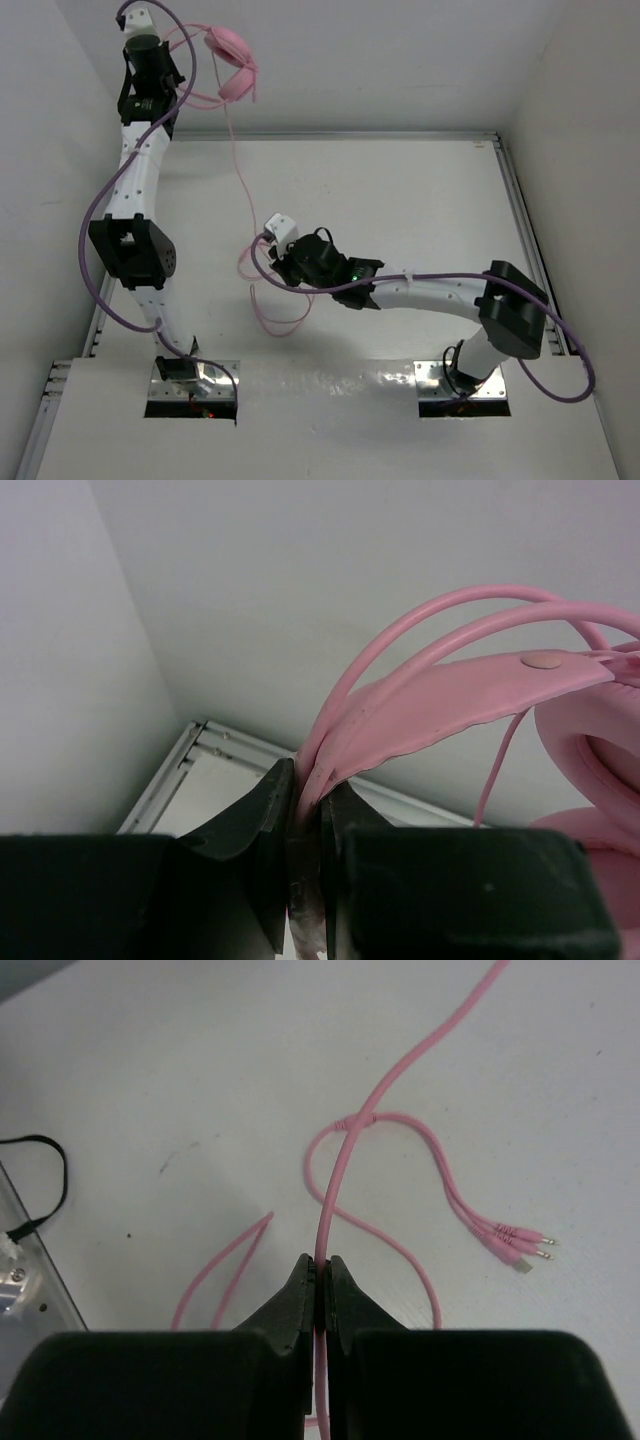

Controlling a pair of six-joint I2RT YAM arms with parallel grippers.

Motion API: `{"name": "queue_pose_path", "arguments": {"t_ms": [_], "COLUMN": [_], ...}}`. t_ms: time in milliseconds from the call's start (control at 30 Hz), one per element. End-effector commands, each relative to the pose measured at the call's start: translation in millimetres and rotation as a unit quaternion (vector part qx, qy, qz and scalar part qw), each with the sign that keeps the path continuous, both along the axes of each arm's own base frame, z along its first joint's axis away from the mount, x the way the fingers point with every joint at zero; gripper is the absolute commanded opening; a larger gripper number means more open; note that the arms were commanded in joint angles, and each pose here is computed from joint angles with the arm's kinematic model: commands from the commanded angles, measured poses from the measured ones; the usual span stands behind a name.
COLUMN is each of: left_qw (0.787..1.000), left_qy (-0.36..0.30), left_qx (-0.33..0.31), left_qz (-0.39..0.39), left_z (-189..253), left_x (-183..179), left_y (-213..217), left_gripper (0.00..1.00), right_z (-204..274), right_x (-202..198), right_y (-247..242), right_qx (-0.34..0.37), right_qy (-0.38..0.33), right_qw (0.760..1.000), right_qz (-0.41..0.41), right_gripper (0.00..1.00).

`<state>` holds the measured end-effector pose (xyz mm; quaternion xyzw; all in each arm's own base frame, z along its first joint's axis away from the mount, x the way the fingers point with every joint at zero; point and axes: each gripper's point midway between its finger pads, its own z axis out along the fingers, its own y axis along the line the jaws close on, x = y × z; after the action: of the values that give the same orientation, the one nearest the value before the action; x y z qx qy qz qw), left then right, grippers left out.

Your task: Wrap the headphones

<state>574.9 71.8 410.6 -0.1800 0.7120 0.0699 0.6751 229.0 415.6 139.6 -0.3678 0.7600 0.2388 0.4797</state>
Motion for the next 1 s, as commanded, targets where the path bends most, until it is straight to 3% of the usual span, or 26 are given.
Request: {"name": "queue_pose_path", "arguments": {"t_ms": [0, 133, 233, 400, 533, 700, 767, 967], "left_qw": [0.996, 0.996, 0.997, 1.000, 0.999, 0.993, 0.987, 0.955], "left_qy": [-0.093, -0.087, -0.071, -0.015, 0.016, 0.064, 0.074, 0.131], "left_qx": [-0.005, -0.022, 0.000, 0.011, 0.017, 0.069, 0.089, 0.142], "left_qz": [0.008, -0.006, 0.008, 0.006, -0.039, -0.078, -0.108, -0.226], "left_z": [49.3, 40.8, 28.3, -16.0, -43.6, -76.5, -86.3, -121.1], "left_x": [1.6, 7.9, 13.2, 18.6, 17.7, 6.1, -2.5, -30.9], "left_y": [-0.7, -6.5, -1.1, -0.8, -19.6, -30.9, -57.2, -114.8], "left_gripper": [0.00, 0.00, 0.00, 0.00, 0.00, 0.00, 0.00, 0.00], "right_z": [31.0, 49.0, 71.4, 137.4, 191.0, 279.8, 308.1, 347.4], "right_x": [-2.6, -9.3, -12.1, -17.6, -19.7, 12.7, 28.9, 98.1], "right_y": [-3.5, -2.6, -0.7, 5.0, 3.2, -34.5, -56.3, -132.4], "right_qx": [0.025, 0.037, 0.056, 0.102, 0.124, 0.126, 0.121, 0.105], "right_qy": [-0.017, -0.018, -0.029, -0.063, -0.094, -0.206, -0.250, -0.301], "right_qw": [0.999, 0.999, 0.997, 0.990, 0.984, 0.970, 0.960, 0.931], "right_qz": [0.017, 0.034, 0.044, 0.074, 0.086, 0.002, -0.045, -0.177], "right_gripper": [0.00, 0.00, 0.00, 0.00, 0.00, 0.00, 0.00, 0.00]}}
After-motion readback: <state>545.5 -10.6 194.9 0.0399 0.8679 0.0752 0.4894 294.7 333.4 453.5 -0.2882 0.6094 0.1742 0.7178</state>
